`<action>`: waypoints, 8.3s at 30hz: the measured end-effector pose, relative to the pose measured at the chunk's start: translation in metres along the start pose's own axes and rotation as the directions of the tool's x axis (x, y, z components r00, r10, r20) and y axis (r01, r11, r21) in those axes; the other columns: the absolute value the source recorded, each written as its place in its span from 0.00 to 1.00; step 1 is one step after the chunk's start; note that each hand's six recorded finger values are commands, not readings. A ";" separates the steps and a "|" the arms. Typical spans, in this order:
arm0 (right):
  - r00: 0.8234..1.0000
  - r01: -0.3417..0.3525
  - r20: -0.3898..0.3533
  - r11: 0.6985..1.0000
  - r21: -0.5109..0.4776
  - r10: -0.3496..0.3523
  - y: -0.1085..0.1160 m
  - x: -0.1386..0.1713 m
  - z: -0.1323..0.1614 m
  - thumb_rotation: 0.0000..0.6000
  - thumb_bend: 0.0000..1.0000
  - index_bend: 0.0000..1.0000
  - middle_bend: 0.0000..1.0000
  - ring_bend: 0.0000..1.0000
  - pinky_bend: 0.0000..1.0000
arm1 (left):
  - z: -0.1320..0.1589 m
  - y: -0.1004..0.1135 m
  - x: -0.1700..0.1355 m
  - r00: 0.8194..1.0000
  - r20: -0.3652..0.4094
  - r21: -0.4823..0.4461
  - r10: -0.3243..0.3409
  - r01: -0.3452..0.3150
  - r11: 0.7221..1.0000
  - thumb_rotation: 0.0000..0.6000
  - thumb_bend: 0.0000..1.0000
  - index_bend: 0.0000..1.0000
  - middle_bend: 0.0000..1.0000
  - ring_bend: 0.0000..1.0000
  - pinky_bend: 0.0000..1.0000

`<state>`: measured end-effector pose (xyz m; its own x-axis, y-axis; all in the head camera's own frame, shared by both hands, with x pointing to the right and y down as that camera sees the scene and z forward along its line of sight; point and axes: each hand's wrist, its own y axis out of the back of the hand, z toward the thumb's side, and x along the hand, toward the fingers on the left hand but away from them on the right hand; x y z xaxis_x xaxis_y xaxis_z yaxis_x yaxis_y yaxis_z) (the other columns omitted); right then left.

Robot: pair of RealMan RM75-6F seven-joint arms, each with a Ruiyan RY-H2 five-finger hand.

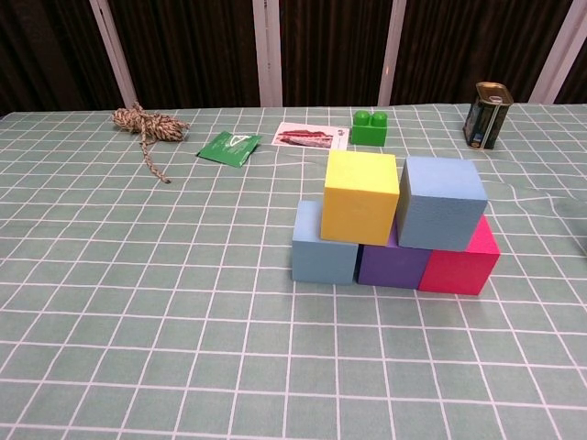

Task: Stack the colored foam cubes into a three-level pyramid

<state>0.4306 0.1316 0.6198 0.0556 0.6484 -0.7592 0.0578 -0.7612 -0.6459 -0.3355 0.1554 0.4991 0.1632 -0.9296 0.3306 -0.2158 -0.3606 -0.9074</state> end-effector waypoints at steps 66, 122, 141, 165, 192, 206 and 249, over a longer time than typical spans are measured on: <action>0.996 -0.067 0.054 0.997 0.046 0.065 -0.043 0.021 0.012 1.00 0.23 0.00 0.25 0.15 0.00 | 0.008 0.013 -0.012 0.999 0.036 -0.033 0.015 -0.014 0.999 1.00 0.03 0.00 0.02 0.00 0.00; 0.984 0.175 0.021 0.984 0.027 -0.176 0.073 0.034 0.021 1.00 0.32 0.00 0.41 0.25 0.00 | 0.007 0.019 -0.011 0.999 0.037 -0.044 0.028 -0.027 0.999 1.00 0.03 0.00 0.02 0.00 0.00; 0.979 0.147 -0.150 0.988 0.056 -0.137 0.123 0.046 0.116 1.00 0.32 0.00 0.43 0.25 0.00 | 0.007 0.012 -0.011 0.999 0.040 -0.028 0.001 0.000 1.000 1.00 0.03 0.00 0.02 0.00 0.00; 0.985 0.061 -0.165 0.996 0.070 -0.048 0.128 0.027 0.218 1.00 0.32 0.00 0.46 0.25 0.00 | 0.002 0.019 -0.008 1.000 0.028 -0.024 0.013 -0.013 1.000 1.00 0.03 0.00 0.02 0.00 0.00; 1.000 -0.012 0.009 0.997 -0.074 0.012 0.122 0.033 0.224 1.00 0.32 0.00 0.51 0.28 0.00 | 0.003 0.022 -0.010 0.999 0.037 -0.027 0.021 -0.020 0.999 1.00 0.03 0.00 0.02 0.00 0.00; 0.999 -0.049 -0.025 0.986 -0.159 0.046 0.117 0.037 0.237 1.00 0.32 0.00 0.52 0.28 0.00 | 0.003 0.023 -0.010 0.999 0.036 -0.030 0.023 -0.022 0.999 1.00 0.03 0.00 0.02 0.00 0.00; 0.999 -0.029 -0.022 0.983 -0.179 0.025 0.090 0.034 0.279 1.00 0.32 0.00 0.54 0.28 0.00 | 0.003 0.023 -0.011 0.999 0.041 -0.045 0.012 -0.010 0.999 1.00 0.03 0.00 0.02 0.00 0.00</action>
<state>0.1591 0.0829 0.5140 0.0794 0.6290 -0.7733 0.2341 -0.7659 -0.5989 -0.3396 0.1579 0.4734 0.2003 -0.9297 0.3091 -0.2603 -0.3547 -0.8980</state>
